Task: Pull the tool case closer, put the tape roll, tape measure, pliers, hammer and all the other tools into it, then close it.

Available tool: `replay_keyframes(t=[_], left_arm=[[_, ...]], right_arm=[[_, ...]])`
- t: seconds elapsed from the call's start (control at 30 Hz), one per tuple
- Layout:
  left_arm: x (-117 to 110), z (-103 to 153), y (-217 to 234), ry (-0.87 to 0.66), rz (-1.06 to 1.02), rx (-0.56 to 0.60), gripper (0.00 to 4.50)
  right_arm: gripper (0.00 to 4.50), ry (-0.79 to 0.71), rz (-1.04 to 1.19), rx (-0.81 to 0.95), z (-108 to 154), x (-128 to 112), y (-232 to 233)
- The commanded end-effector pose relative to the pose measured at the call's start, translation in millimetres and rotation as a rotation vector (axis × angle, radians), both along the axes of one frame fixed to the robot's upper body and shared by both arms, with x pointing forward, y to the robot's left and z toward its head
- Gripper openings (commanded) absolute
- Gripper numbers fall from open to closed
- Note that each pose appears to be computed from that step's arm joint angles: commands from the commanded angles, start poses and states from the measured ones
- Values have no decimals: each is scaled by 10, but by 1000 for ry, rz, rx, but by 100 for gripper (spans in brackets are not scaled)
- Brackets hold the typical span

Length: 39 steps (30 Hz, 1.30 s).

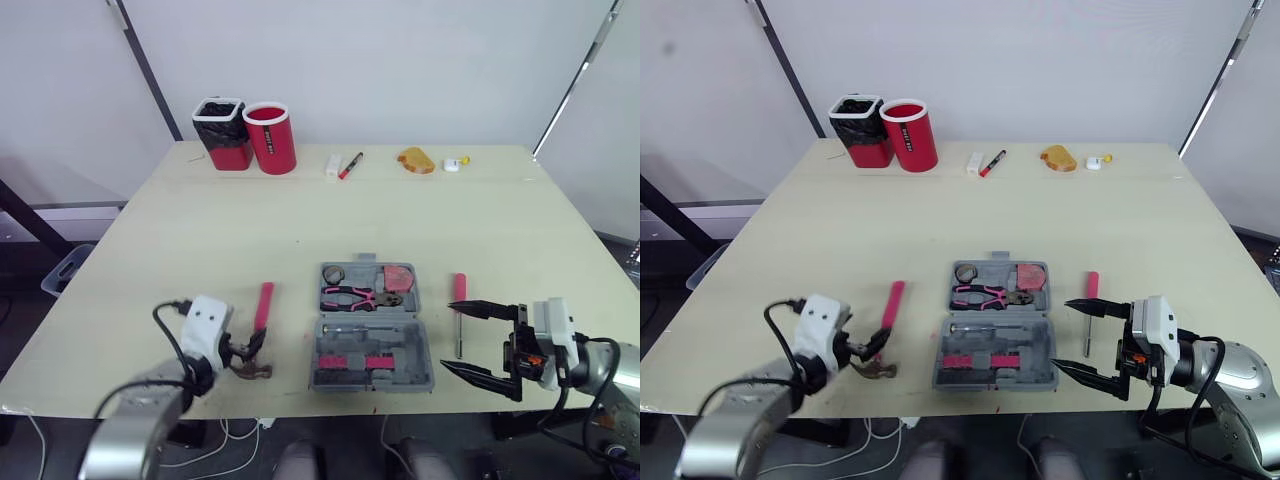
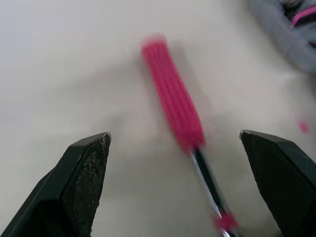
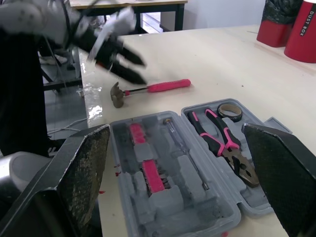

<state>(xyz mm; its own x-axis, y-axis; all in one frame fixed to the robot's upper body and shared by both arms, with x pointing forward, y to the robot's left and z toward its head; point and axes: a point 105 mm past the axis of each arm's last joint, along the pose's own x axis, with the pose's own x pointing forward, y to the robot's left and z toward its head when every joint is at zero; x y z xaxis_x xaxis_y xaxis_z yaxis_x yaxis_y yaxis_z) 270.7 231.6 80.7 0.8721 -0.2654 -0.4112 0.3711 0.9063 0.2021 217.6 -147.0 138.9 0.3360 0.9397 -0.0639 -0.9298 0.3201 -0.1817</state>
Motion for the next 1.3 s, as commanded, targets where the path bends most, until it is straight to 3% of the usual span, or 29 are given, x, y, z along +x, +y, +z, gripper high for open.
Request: replay_keyframes(t=[0.03, 0.27, 0.47, 0.57, 0.73, 1.0, 1.3], left_arm=[[49, 85, -102, -16, -197, 20, 446], [103, 212, -146, 64, -702, 160, 446], [99, 427, -103, 118, -1242, 498, 446], [136, 462, -90, 122, -1350, 611, 446], [271, 472, -133, 86, -1612, 970, 446], [261, 322, -15, 165, -2014, 1293, 446], [290, 169, -266, 63, -2299, 1402, 446]], right_arm=[[450, -43, 1, 9, 58, -2, 27], [450, -51, -12, 14, 67, 31, 36], [450, -55, -15, 4, 79, 37, 17], [450, -56, -18, 1, 87, 37, 3], [450, -62, -15, -5, 118, 55, -4], [450, -54, -5, -17, 105, 53, -19], [450, -51, -2, -11, 92, 38, 21]])
